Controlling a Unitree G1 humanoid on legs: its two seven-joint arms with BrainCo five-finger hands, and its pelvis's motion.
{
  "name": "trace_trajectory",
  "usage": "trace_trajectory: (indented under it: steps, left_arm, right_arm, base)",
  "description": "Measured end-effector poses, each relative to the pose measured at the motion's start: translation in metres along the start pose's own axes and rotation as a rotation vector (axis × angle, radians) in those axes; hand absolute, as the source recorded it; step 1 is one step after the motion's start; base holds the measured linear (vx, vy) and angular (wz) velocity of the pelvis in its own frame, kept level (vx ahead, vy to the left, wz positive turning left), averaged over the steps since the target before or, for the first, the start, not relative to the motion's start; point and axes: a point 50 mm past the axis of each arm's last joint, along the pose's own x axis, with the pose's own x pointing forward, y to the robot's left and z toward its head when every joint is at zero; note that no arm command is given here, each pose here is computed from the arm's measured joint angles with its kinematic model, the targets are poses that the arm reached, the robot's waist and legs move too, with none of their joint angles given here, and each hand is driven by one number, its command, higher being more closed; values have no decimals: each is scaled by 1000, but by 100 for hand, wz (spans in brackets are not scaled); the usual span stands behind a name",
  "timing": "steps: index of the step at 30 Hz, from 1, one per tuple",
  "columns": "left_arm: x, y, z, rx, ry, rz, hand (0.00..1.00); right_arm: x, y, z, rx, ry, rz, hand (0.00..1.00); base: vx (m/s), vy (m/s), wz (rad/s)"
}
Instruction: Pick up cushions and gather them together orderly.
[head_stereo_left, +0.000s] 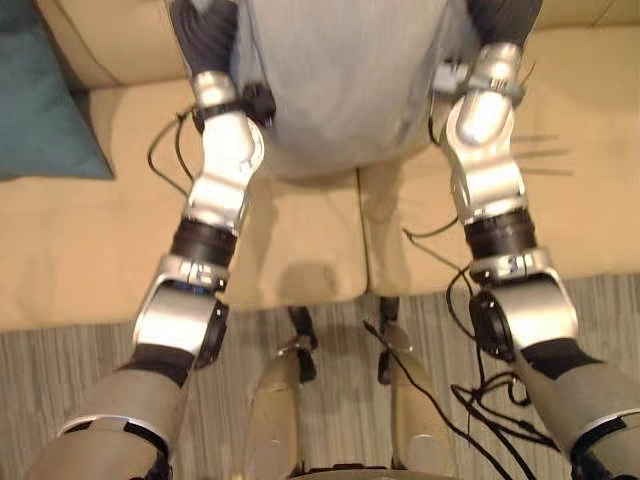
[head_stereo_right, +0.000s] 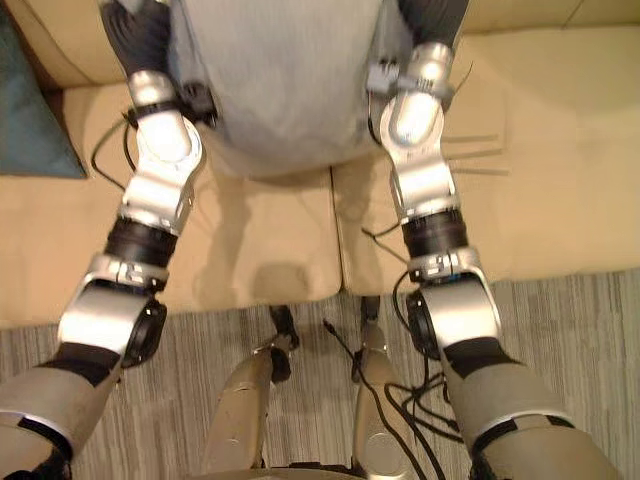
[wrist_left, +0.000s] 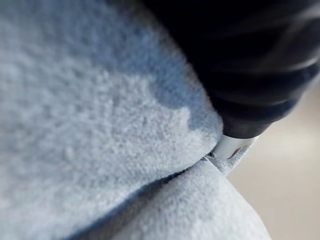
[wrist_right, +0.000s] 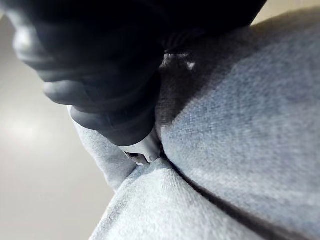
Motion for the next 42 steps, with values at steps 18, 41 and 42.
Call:
trace_trajectory:
  steps: [18,41,42]
  left_arm:
    - [43,38,-10,10,113,36,0]
    - [-267,87,-131,-177,905,-144,0]
    - [-293,92,-131,-160,976,-166,0]
  right_arm:
    - [47,-35,20,-92,-58,-53,0]
    - [-226,-129,-112,-3,641,210,0]
    - [-254,-134,-116,-19,725,226,0]
  base:
    - [-2,-5,-4]
    - [-7,-59,3]
    - [88,-59,2]
